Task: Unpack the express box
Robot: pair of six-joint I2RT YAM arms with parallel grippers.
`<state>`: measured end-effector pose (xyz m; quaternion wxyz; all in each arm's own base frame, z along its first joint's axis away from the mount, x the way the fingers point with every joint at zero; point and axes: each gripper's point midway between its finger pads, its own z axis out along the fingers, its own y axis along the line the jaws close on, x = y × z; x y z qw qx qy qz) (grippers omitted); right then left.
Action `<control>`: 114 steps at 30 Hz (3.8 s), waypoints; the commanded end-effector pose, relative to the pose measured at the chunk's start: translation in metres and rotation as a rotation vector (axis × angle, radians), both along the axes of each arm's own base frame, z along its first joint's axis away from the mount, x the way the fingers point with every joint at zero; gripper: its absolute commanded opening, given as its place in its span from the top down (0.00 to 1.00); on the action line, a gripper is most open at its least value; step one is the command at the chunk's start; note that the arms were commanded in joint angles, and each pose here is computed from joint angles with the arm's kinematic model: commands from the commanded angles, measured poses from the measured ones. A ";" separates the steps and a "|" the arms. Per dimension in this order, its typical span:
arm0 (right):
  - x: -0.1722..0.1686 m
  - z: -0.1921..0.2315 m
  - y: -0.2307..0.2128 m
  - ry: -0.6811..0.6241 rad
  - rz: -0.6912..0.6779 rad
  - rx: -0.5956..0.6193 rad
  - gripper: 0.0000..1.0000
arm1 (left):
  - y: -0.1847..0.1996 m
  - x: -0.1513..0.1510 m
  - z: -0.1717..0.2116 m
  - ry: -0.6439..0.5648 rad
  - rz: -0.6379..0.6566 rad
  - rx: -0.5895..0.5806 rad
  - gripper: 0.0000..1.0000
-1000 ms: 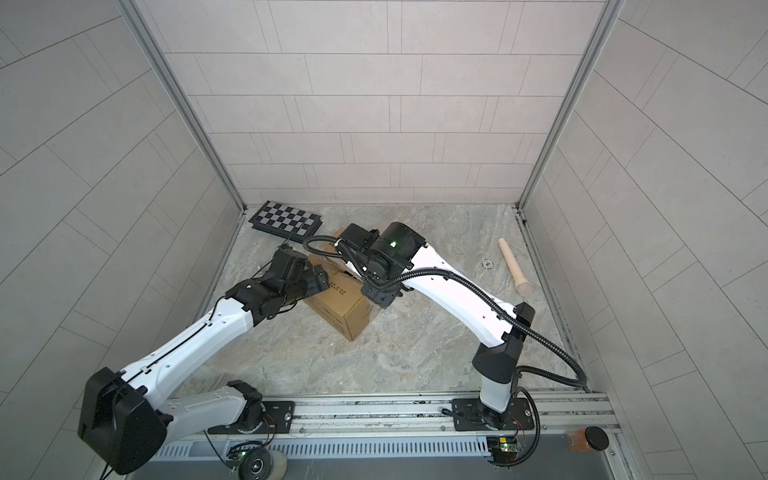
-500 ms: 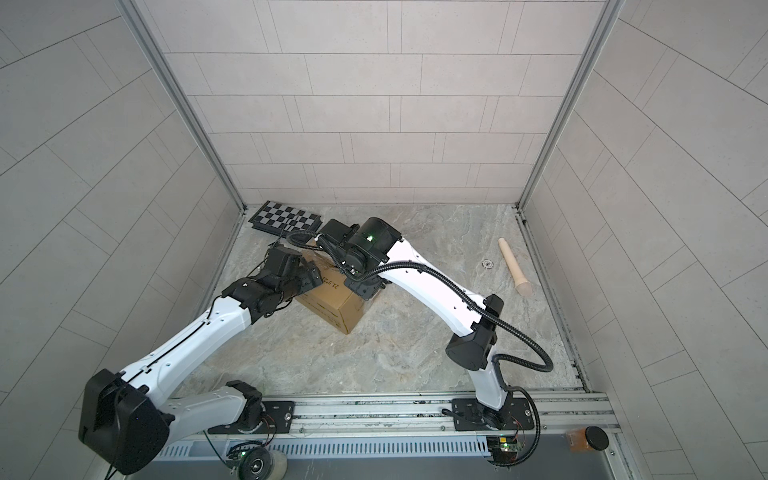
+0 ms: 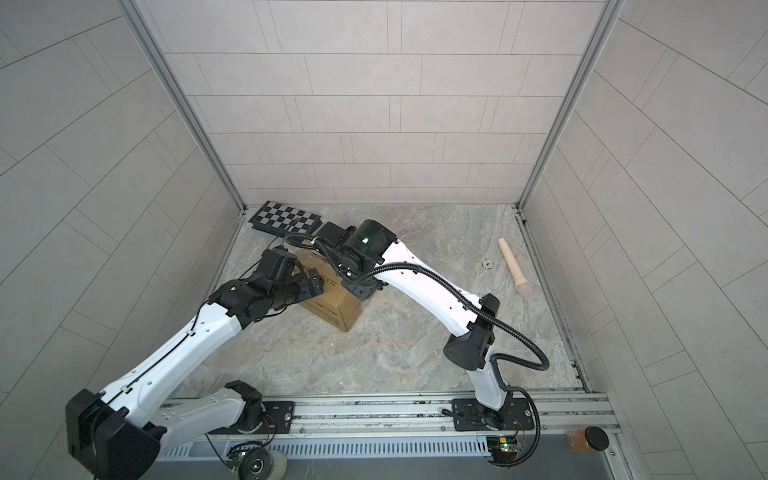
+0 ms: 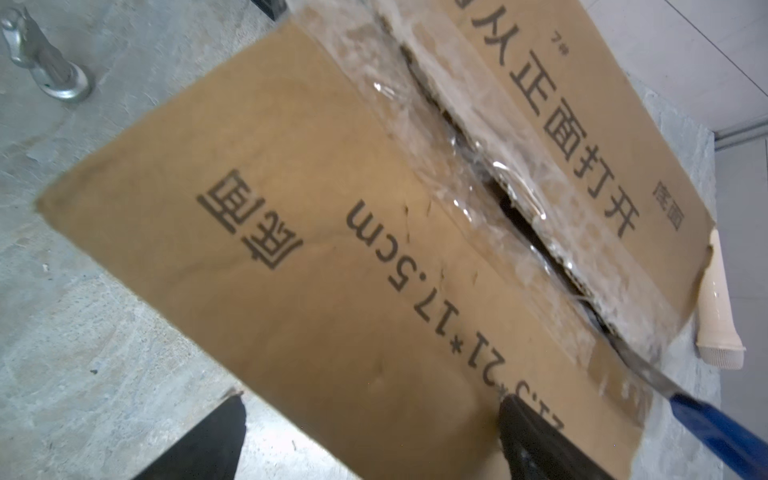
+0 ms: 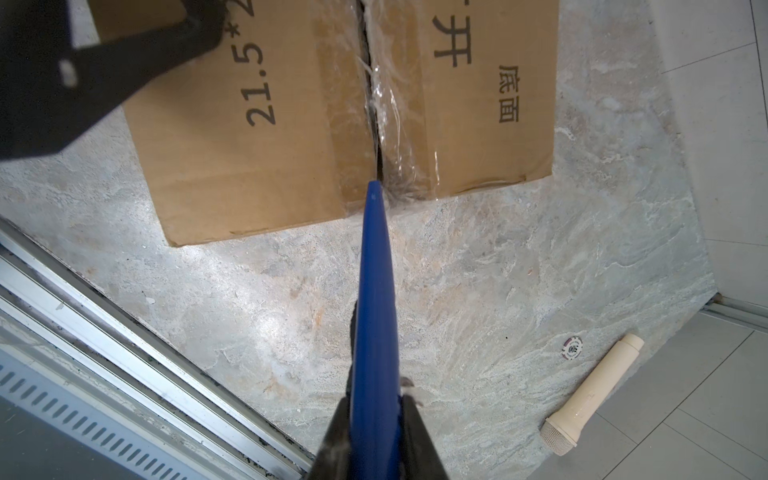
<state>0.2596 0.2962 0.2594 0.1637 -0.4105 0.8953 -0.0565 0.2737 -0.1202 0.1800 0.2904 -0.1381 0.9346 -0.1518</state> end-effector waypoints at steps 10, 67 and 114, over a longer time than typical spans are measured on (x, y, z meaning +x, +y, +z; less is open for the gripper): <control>-0.030 -0.011 -0.017 0.110 0.021 -0.051 1.00 | 0.017 -0.017 -0.061 0.175 0.045 0.120 0.02; -0.033 0.003 -0.008 0.043 -0.020 -0.032 1.00 | 0.004 0.004 -0.053 0.180 -0.010 0.142 0.03; -0.017 0.010 -0.034 -0.046 -0.049 -0.095 1.00 | 0.017 -0.027 -0.118 0.327 -0.010 0.196 0.04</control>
